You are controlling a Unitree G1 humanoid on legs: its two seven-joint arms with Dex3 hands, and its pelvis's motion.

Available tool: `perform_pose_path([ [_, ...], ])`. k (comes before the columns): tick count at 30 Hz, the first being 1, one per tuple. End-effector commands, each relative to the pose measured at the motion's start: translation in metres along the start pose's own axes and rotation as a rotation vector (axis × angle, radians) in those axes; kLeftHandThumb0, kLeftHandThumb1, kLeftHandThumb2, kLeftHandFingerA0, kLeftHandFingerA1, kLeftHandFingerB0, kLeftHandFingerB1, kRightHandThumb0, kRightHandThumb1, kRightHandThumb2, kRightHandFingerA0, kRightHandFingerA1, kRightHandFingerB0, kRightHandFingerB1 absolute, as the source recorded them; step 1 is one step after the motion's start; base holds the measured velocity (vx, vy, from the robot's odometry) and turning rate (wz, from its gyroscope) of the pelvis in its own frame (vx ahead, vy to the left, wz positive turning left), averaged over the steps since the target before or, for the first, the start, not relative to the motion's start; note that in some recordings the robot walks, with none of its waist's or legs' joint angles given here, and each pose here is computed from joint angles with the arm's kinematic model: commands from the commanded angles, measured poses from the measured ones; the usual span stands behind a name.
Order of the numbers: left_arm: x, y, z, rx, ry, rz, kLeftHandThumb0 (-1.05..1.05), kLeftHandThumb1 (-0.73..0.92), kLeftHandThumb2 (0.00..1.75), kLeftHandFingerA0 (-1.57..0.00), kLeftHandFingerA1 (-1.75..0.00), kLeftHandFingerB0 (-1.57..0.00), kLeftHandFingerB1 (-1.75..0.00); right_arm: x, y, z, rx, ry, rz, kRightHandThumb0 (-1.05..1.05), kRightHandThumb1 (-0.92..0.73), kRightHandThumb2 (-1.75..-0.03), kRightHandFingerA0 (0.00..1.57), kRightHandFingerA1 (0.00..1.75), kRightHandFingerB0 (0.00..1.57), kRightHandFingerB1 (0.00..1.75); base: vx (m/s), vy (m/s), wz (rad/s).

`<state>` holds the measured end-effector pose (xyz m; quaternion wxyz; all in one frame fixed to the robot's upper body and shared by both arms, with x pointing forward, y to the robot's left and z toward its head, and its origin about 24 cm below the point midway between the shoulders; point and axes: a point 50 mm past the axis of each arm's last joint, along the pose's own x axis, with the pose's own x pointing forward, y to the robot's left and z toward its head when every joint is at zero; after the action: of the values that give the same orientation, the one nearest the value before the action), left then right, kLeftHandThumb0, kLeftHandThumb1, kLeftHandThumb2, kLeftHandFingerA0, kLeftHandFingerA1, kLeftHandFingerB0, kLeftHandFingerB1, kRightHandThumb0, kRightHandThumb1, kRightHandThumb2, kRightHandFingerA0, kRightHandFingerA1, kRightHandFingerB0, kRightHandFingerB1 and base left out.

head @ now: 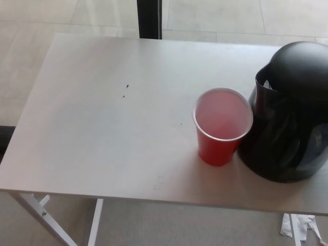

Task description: The robot uses its right hand to lift up a kettle kept on the middle of the desk by its handle and tilt it into a glass kept next to it to pour out water

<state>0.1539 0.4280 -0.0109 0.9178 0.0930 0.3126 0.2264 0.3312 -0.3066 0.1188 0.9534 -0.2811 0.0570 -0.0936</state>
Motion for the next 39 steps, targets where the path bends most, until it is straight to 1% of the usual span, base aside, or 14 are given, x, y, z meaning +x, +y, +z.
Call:
perform_pose_path([
  [1,0.0,0.003,0.006,0.021,-0.013,-0.007,-0.36,-0.23,0.76,-0.57,-0.7,-0.52,-0.87,-0.01,0.022,0.007,-0.196,-0.201,0.157,-0.1,-0.55,-1.13,0.93,1.53,0.92,1.36,0.0,0.0,0.0],
  [2,0.0,0.003,0.006,0.025,-0.012,-0.007,-1.05,0.25,1.1,-0.65,-0.53,-0.34,-1.21,-0.011,0.023,0.008,-0.215,-0.204,0.155,-0.08,-0.6,-1.08,0.84,1.66,0.82,1.45,0.0,0.0,0.0],
  [9,0.0,0.004,0.005,0.009,-0.013,-0.006,-0.35,-0.23,0.76,-0.57,-0.7,-0.5,-0.87,-0.016,0.02,0.009,-0.254,-0.209,0.1,-0.15,-0.66,-0.83,0.81,1.74,0.79,1.45,0.0,0.0,0.0],
  [11,0.0,0.005,0.005,0.009,-0.01,-0.003,-0.35,-0.23,0.76,-0.57,-0.7,-0.51,-0.87,-0.016,0.019,0.009,-0.25,-0.205,0.086,-0.13,-0.58,-1.0,0.81,1.75,0.76,1.52,0.0,0.0,0.0],
  [12,-0.001,0.005,0.006,0.0,-0.013,-0.003,-1.05,0.22,1.1,-0.68,-0.49,-0.38,-1.31,-0.016,0.016,0.01,-0.234,-0.208,0.078,-0.12,-0.56,-1.05,0.81,1.75,0.76,1.49,0.0,0.0,0.0],
  [22,-0.002,0.007,0.006,0.015,-0.016,0.005,-1.05,0.24,1.09,-0.65,-0.54,-0.3,-1.27,-0.011,0.003,0.02,-0.102,-0.268,0.002,-0.21,-0.38,-1.34,0.87,1.75,0.8,1.66,0.0,0.0,0.0],
  [24,-0.002,0.007,0.004,-0.016,-0.009,0.003,-0.34,-0.23,0.76,-0.57,-0.7,-0.56,-0.88,-0.012,0.002,0.022,-0.041,-0.279,-0.02,-0.24,-0.38,-1.32,0.88,1.75,0.8,1.67,0.0,0.0,0.0],
  [27,-0.003,0.008,0.004,0.008,-0.011,0.004,-1.05,0.21,1.15,-0.67,-0.5,-0.19,-1.41,-0.012,0.001,0.026,-0.031,-0.318,-0.071,-0.31,-0.43,-1.2,0.93,1.75,0.82,1.71,0.0,0.0,0.0],
  [31,-0.003,0.009,0.004,0.013,-0.014,0.002,-0.35,-0.23,0.76,-0.58,-0.71,-0.52,-0.88,-0.013,0.001,0.033,-0.003,-0.352,-0.129,-0.28,-0.36,-1.37,0.95,1.75,0.84,1.66,0.0,0.0,0.0],
  [32,-0.003,0.009,0.004,0.007,-0.013,0.003,-1.05,0.15,1.15,-0.66,-0.41,-0.11,-1.33,-0.013,0.0,0.037,0.0,-0.363,-0.141,-0.28,-0.4,-1.39,0.98,1.72,0.87,1.54,0.0,0.0,0.0],
  [33,-0.003,0.009,0.005,0.01,-0.015,-0.004,-0.36,-0.22,0.77,-0.56,-0.71,-0.56,-0.89,-0.014,-0.001,0.04,-0.001,-0.371,-0.148,-0.27,-0.4,-1.39,0.98,1.72,0.87,1.54,0.0,0.0,0.0],
  [36,-0.002,0.01,0.006,0.008,-0.009,0.006,-1.05,0.09,1.12,-0.59,-0.42,-0.12,-1.34,-0.013,-0.002,0.045,0.015,-0.36,-0.157,-0.25,-0.39,-1.31,1.0,1.72,0.89,1.55,0.0,0.0,0.0],
  [37,-0.002,0.01,0.006,-0.004,-0.009,0.003,-0.35,-0.25,0.75,-0.55,-0.7,-0.55,-0.89,-0.012,-0.002,0.046,0.032,-0.354,-0.163,-0.26,-0.39,-1.29,1.0,1.72,0.89,1.55,0.0,0.0,0.0],
  [39,-0.002,0.01,0.007,0.008,-0.014,0.005,-1.05,0.26,1.14,-0.67,-0.51,-0.31,-1.3,-0.012,-0.003,0.052,0.062,-0.357,-0.177,-0.31,-0.37,-1.37,1.02,1.67,0.9,1.51,0.0,0.0,0.0],
])
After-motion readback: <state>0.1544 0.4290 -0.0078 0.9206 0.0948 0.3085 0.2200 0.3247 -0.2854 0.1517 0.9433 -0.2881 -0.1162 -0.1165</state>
